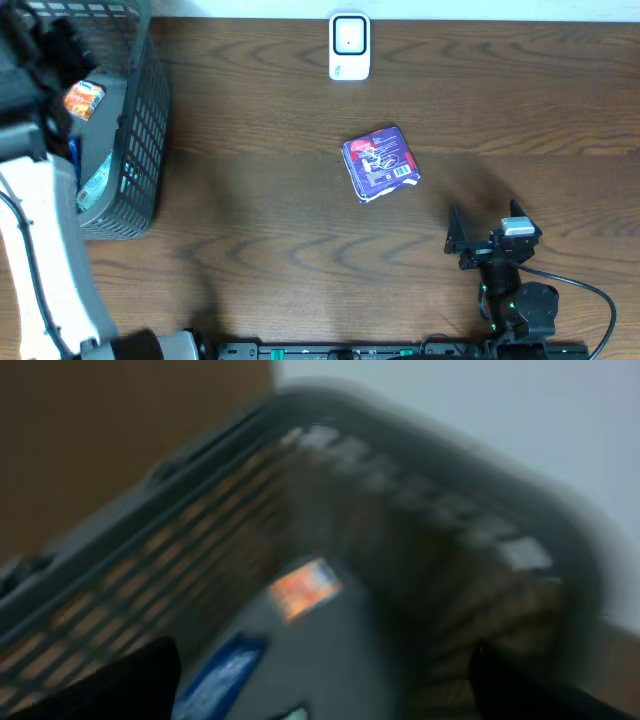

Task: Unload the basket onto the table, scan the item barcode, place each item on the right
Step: 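Reach the left gripper into the basket and grasp the green wipes pack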

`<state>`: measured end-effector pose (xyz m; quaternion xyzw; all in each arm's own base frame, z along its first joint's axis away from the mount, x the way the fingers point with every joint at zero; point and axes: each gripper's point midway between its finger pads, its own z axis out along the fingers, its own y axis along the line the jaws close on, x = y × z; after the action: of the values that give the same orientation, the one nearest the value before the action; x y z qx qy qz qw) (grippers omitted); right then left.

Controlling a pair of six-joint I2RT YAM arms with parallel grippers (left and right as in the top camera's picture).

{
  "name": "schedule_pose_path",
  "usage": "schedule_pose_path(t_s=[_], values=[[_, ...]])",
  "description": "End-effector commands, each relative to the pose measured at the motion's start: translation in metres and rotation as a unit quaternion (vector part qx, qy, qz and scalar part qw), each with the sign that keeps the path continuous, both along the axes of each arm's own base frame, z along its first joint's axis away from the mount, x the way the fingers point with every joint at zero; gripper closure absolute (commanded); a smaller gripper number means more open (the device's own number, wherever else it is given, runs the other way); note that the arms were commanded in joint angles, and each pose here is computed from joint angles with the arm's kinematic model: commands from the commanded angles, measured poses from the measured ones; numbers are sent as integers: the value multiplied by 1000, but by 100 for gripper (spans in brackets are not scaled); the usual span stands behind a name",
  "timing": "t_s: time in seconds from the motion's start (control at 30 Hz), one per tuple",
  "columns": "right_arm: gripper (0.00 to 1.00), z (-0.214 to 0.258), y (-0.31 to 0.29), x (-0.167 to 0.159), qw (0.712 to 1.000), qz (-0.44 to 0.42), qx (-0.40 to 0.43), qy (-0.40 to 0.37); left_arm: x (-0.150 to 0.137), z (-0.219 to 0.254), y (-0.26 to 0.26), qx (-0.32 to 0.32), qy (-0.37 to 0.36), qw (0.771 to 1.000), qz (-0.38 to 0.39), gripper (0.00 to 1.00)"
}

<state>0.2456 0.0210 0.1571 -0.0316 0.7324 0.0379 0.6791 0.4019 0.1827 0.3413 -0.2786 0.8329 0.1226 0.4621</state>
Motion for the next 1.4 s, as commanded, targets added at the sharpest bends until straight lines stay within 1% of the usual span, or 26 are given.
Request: schedule_pose_path(t_s=[0.0, 0.17, 0.23, 0.3, 0.37, 0.43, 0.5, 0.57, 0.8, 0.93, 1.07, 1.37], values=[[1, -1, 0, 0, 1000, -1, -8, 0, -5, -39, 34, 1, 65, 998, 23, 8], [1, -1, 0, 0, 1000, -1, -8, 0, -13, -99, 68, -29, 147, 987, 50, 8], [1, -1, 0, 0, 1000, -1, -8, 0, -18, -119, 74, -44, 173, 982, 56, 13], [1, -1, 0, 0, 1000, -1, -8, 0, -22, -137, 74, -60, 201, 976, 53, 13], [1, -1, 0, 0, 1000, -1, -8, 0, -28, -156, 66, -74, 242, 967, 29, 13], [1, -1, 0, 0, 1000, -1, -8, 0, -29, -174, 52, -95, 272, 957, -26, 13], [1, -1, 0, 0, 1000, -1, -8, 0, -25, -188, 35, -122, 283, 948, -81, 13], [1, -1, 0, 0, 1000, -1, -8, 0, -26, -200, 23, -148, 294, 938, -107, 13], [1, -1, 0, 0, 1000, -1, -8, 0, -47, -241, 11, -182, 359, 907, -123, 13], [1, -1, 0, 0, 1000, -1, -8, 0, -59, -259, 12, -187, 395, 892, -113, 20], [1, -1, 0, 0, 1000, -1, -8, 0, -65, -273, 14, -186, 412, 886, -107, 20], [1, -1, 0, 0, 1000, -1, -8, 0, -68, -298, 12, -198, 432, 873, -113, 21]])
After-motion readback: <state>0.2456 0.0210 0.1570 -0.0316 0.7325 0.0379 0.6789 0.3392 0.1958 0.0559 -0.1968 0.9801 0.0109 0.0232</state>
